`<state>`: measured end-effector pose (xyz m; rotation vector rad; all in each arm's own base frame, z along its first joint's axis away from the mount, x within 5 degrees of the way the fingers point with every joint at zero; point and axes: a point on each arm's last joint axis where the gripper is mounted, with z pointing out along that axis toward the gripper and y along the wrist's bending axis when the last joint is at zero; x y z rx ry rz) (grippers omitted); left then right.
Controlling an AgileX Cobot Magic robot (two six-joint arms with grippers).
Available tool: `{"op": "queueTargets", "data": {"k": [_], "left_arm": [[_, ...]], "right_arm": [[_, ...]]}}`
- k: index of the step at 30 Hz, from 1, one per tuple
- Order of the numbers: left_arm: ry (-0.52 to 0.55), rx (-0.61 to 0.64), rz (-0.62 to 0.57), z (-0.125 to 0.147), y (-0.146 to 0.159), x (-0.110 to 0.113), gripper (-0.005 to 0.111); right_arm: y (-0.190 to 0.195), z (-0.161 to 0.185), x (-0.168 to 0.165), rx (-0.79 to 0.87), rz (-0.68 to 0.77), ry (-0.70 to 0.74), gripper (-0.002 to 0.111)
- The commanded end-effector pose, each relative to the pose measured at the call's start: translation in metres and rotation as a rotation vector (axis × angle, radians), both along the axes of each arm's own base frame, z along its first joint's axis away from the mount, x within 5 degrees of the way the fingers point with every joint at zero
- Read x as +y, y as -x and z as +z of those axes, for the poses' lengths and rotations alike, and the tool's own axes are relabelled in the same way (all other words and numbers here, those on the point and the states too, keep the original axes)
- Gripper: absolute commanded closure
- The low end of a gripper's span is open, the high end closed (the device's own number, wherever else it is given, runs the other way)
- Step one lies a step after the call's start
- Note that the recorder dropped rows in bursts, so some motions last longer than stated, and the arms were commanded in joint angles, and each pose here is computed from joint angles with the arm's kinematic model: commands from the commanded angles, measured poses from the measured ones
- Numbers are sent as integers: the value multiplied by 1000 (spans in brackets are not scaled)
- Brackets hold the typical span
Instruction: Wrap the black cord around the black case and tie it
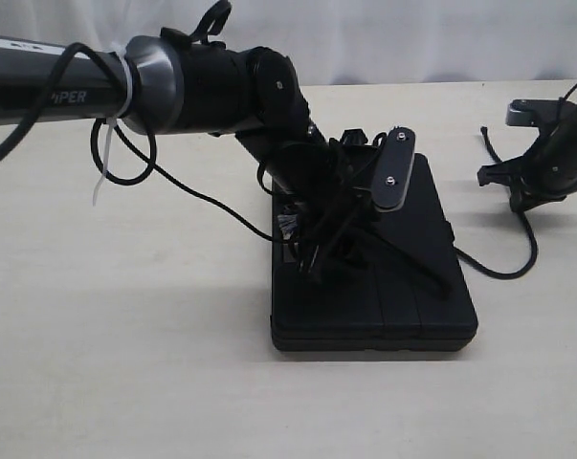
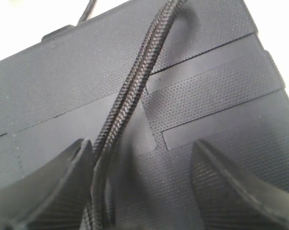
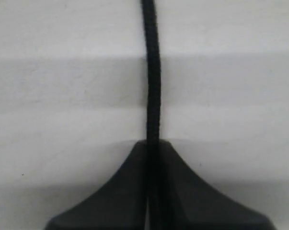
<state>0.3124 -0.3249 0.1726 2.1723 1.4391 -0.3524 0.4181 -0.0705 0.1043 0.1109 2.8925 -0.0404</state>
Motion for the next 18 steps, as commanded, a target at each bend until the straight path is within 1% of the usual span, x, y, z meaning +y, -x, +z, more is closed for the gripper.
{"op": "queueTargets", "data": {"k": [1, 3, 4, 6, 8, 9, 12, 14, 16, 17, 18], "left_arm": [[12, -8, 11, 1, -1, -2, 50], [29, -40, 30, 2, -5, -3, 50], [63, -85, 70, 5, -10, -5, 52], [76, -90, 93, 3, -12, -6, 58], [54, -74, 82, -10, -13, -7, 68], [48, -78, 74, -14, -13, -7, 71], [45, -92, 76, -16, -15, -7, 82], [40, -90, 70, -16, -15, -7, 95], [41, -91, 71, -16, -15, -7, 105], [42, -88, 72, -16, -15, -7, 107], [49, -92, 81, -16, -15, -7, 107]], "right_arm": [[16, -18, 0, 167, 28, -10, 104], [17, -14, 0, 167, 28, -10, 104], [17, -10, 0, 164, 27, -10, 104], [19, -7, 1, 164, 21, -19, 104], [24, -5, 2, 163, 21, -19, 104], [24, -4, 2, 162, 21, -19, 104], [25, -3, 2, 164, 21, -20, 104], [25, -1, 2, 162, 18, -20, 104], [25, 0, 2, 160, 18, -19, 104], [25, 0, 2, 158, 18, -19, 104], [25, 2, 3, 156, 9, -32, 104]]}}
